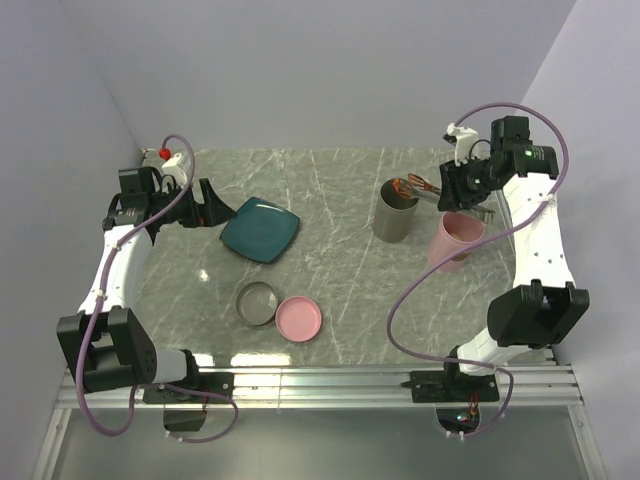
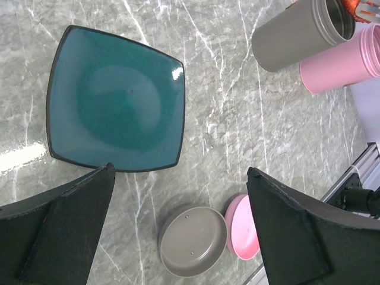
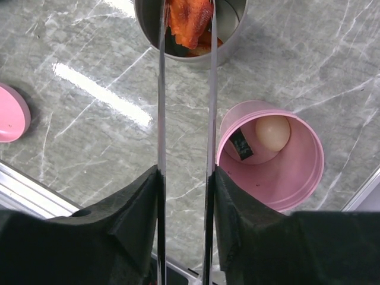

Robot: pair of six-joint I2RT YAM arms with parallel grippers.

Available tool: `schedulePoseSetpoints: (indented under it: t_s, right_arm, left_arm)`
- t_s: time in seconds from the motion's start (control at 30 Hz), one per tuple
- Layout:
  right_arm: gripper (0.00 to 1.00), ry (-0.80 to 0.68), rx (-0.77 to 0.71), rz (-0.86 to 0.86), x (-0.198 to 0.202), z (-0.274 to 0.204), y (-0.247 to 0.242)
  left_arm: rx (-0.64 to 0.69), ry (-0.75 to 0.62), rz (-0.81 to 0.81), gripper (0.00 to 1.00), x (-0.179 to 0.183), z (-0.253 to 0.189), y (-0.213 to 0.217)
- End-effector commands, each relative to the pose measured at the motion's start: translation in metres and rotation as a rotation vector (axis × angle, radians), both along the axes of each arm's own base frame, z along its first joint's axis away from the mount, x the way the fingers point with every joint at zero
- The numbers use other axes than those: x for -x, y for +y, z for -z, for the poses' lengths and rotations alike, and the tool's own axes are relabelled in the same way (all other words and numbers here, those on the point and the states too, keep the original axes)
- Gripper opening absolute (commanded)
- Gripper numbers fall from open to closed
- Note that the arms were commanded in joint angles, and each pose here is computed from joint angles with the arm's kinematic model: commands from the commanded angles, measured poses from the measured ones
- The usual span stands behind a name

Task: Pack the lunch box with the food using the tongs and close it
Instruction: Place the fake food in the packing box.

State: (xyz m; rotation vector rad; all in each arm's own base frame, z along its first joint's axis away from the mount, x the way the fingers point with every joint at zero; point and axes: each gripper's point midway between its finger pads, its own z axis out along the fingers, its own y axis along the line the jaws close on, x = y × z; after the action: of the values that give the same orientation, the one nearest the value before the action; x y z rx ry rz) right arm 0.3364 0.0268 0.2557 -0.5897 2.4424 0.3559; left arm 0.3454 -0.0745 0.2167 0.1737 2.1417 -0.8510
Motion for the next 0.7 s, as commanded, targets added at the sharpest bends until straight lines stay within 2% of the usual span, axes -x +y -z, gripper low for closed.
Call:
schedulePoseSetpoints:
  t_s: [0.0, 0.43, 0.53, 0.67]
  right_arm:
    - [0.47, -0.07, 0.002, -0.005, -0.01, -0.021, -0.001]
    - [0.49, -0.114, -0.017, -0.048, -0.019, -0.049, 0.012]
    - [0.49, -0.152, -0.008, -0.112, -0.017, -0.058, 0.034]
    - [0.48, -0.186, -0.006, -0.274, -0.011, -0.052, 0.1]
  left_arm:
    - [0.007, -0.046, -0.001, 0.99, -0.006, -0.01, -0.001]
    - [0.002, -0.051, 0.006, 0.99, -0.004, -0.012, -0.002]
    - [0.005, -0.051, 0.011, 0.99, -0.004, -0.014, -0.003]
    - [0.042, -0.034, 0.012, 0.99, -0.006, -0.02, -0.004]
